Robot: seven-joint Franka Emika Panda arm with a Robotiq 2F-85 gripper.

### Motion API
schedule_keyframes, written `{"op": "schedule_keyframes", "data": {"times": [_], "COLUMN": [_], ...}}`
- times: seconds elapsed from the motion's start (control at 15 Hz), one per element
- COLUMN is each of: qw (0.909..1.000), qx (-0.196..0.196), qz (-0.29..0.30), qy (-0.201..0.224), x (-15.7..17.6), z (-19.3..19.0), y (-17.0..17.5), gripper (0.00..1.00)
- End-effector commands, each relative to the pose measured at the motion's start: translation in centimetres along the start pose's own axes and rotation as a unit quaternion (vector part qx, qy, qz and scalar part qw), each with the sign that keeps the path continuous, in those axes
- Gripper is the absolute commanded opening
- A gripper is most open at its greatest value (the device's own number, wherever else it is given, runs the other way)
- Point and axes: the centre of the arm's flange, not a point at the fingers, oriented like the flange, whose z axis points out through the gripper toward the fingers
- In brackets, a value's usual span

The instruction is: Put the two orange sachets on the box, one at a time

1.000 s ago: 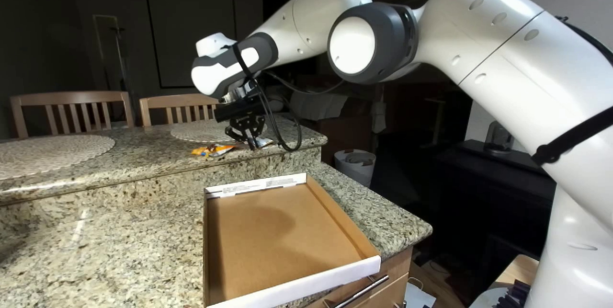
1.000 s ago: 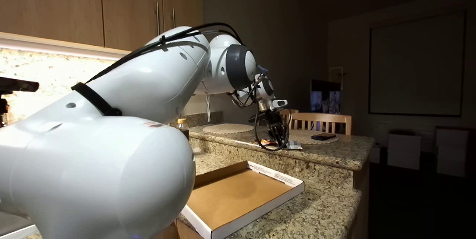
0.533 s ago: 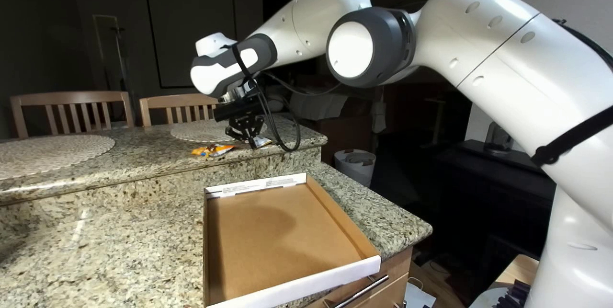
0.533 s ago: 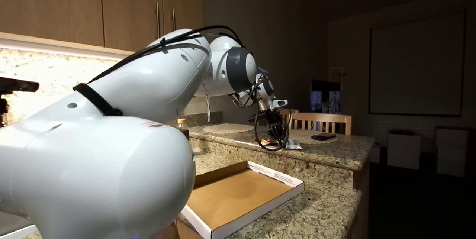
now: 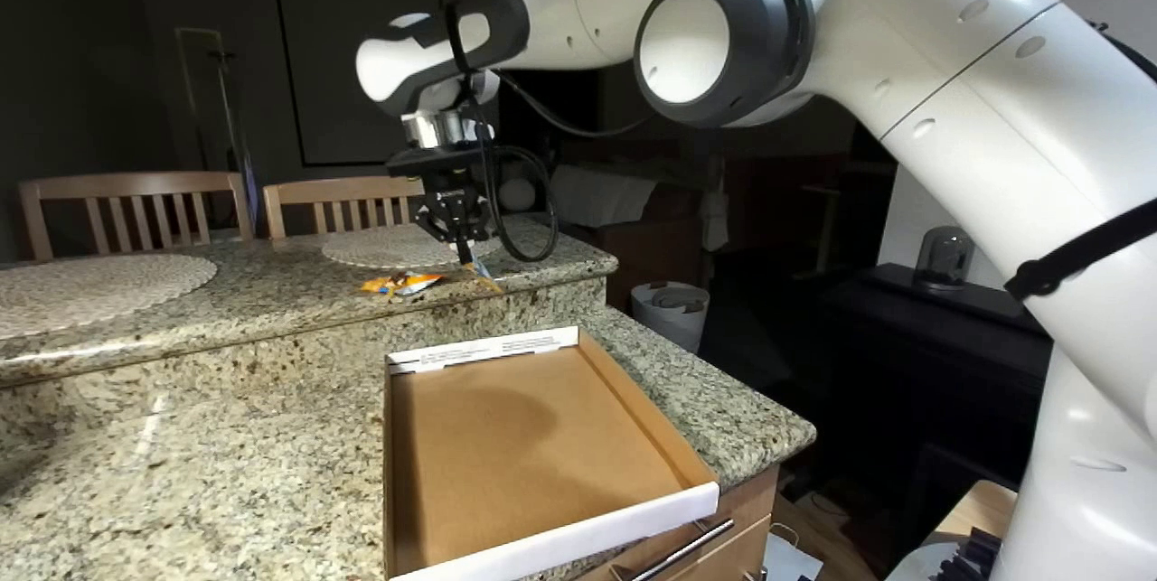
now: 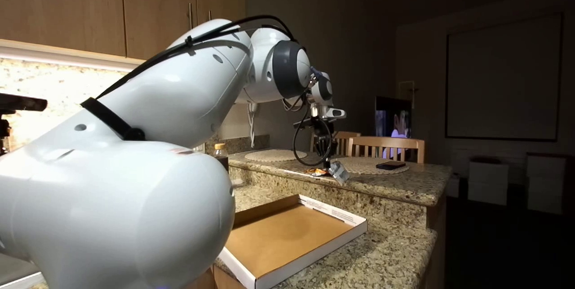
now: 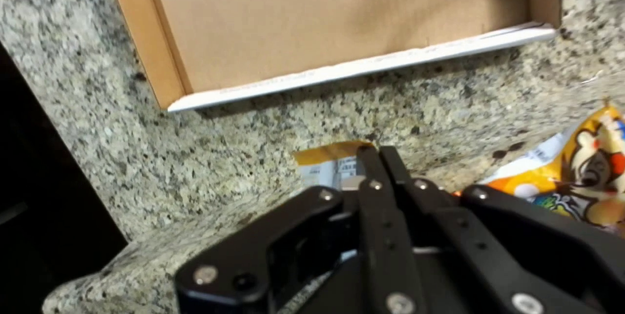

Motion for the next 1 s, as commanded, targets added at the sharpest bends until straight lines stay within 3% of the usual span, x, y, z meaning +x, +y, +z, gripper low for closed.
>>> {"op": "schedule_keyframes", "data": {"times": [0.0, 0.27, 0.6, 0.73, 0.93], "qw": [0.9952, 0.9818, 0.9525, 0.9433, 0.9402], "qx": [0.034, 0.057, 0.092, 0.115, 0.151], "qz": [0.066, 0.136, 0.217, 0.233, 0.239], "qy": [-0.064, -0.120, -0.193, -0.206, -0.190], "x": [-3.8, -5.5, -8.1, -9.0, -10.0], "z": [-1.1, -0.3, 1.3, 1.9, 3.1], "y": [3.6, 6.3, 9.3, 10.6, 13.0], "gripper": [0.05, 0.05, 0.05, 0.05, 0.04]}}
